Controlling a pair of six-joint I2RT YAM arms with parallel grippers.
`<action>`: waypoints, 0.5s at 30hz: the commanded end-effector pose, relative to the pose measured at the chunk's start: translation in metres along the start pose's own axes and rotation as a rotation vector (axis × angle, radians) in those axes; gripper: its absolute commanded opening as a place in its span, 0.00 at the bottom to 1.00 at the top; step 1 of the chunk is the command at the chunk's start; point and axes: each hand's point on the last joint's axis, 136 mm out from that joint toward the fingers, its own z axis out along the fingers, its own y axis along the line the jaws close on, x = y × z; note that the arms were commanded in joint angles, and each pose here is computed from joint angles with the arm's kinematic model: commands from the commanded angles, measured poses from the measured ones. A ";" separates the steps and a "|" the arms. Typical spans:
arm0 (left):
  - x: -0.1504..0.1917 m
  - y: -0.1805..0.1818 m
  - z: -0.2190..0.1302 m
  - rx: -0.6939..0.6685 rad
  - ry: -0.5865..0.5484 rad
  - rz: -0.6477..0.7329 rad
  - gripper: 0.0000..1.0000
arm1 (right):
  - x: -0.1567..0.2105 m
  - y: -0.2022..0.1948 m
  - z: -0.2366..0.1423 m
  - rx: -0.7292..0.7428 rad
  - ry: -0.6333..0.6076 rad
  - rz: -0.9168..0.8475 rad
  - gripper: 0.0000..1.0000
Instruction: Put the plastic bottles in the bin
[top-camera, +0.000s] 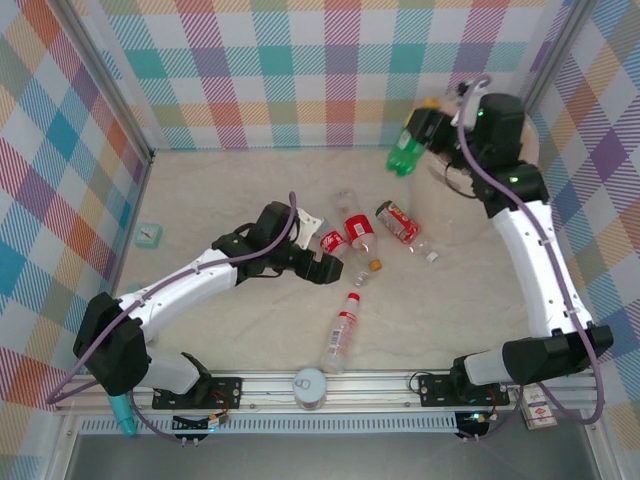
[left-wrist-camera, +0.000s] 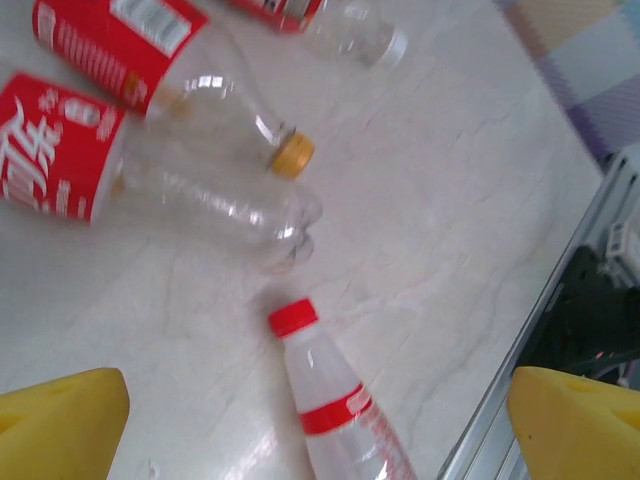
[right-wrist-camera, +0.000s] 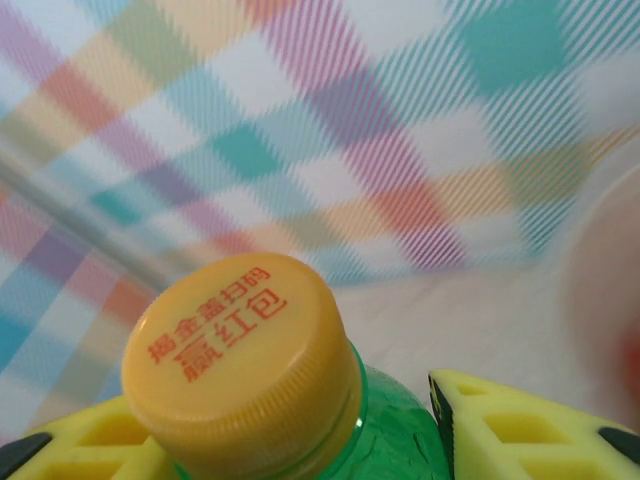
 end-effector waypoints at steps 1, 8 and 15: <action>0.026 0.004 0.003 -0.086 0.099 -0.025 0.97 | -0.043 -0.044 -0.018 0.301 -0.124 -0.167 0.42; 0.051 -0.009 0.020 -0.151 0.221 0.049 0.99 | -0.066 -0.112 -0.014 0.645 -0.088 -0.329 0.42; 0.077 -0.020 0.048 -0.172 0.368 0.120 1.00 | -0.032 -0.172 0.013 0.736 0.089 -0.266 0.42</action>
